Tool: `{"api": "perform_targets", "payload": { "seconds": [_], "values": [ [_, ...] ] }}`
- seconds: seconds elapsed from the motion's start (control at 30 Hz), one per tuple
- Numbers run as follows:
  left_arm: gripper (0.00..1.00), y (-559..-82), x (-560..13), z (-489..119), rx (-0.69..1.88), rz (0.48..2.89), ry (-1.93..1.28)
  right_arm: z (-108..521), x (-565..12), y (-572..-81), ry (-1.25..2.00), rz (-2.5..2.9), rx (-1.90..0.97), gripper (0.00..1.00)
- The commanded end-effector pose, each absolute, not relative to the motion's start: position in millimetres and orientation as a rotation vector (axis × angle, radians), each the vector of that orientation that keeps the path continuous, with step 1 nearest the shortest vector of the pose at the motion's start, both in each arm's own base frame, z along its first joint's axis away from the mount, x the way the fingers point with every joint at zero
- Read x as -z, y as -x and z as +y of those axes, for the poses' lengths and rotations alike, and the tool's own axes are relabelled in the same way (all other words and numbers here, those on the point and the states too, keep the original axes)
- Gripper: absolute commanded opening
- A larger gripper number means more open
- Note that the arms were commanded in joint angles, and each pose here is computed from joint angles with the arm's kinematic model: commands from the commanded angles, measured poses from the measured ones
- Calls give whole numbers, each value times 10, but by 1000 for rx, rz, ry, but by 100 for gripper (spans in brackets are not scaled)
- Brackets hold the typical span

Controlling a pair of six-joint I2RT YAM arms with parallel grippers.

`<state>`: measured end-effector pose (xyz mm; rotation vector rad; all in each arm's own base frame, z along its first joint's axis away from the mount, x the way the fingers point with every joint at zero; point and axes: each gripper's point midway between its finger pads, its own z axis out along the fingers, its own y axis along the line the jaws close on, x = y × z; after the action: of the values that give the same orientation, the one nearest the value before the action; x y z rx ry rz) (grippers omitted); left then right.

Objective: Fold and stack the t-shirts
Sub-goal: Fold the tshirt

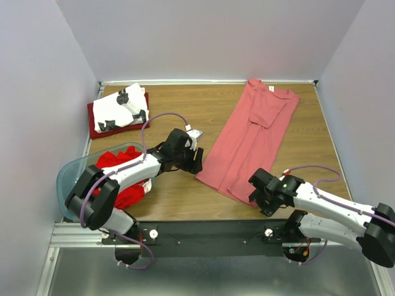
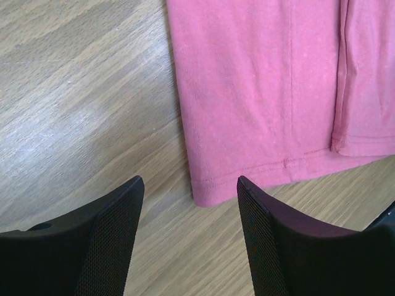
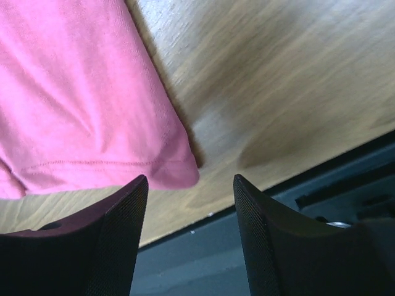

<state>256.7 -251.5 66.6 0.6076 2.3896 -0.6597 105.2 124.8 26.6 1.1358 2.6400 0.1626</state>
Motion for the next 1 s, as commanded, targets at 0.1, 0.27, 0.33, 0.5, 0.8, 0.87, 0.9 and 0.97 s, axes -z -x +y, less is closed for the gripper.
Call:
{"api": "perform_targets", "payload": {
  "seconds": [0.1, 0.27, 0.33, 0.5, 0.8, 0.87, 0.9, 0.97],
  "values": [
    [70, -2633, -659, -2492, 624, 2378, -603, 1263, -148, -1139, -1115, 2630, -78, 64],
    [70, -2671, -665, -2435, 578, 2379, -580, 1217, -90, -1078, -1137, 2633, -74, 64],
    [70, -2672, -666, -2446, 581, 2379, -583, 1224, -107, -1081, -1151, 2621, -106, 63],
    [69, -2643, -631, -2448, 577, 2391, -592, 1199, -92, -1071, -1155, 2613, -109, 50],
    [69, -2483, -593, -2490, 583, 2417, -594, 1166, -63, -1059, -1133, 2622, -75, 25],
    [68, -2463, -588, -2504, 586, 2419, -598, 1154, -52, -1042, -1131, 2627, -72, 21],
    [68, -2447, -579, -2506, 594, 2425, -596, 1154, -55, -1038, -1134, 2626, -80, 17],
    [67, -2429, -558, -2508, 594, 2432, -595, 1156, -59, -1040, -1134, 2623, -90, 16]
  ]
}}
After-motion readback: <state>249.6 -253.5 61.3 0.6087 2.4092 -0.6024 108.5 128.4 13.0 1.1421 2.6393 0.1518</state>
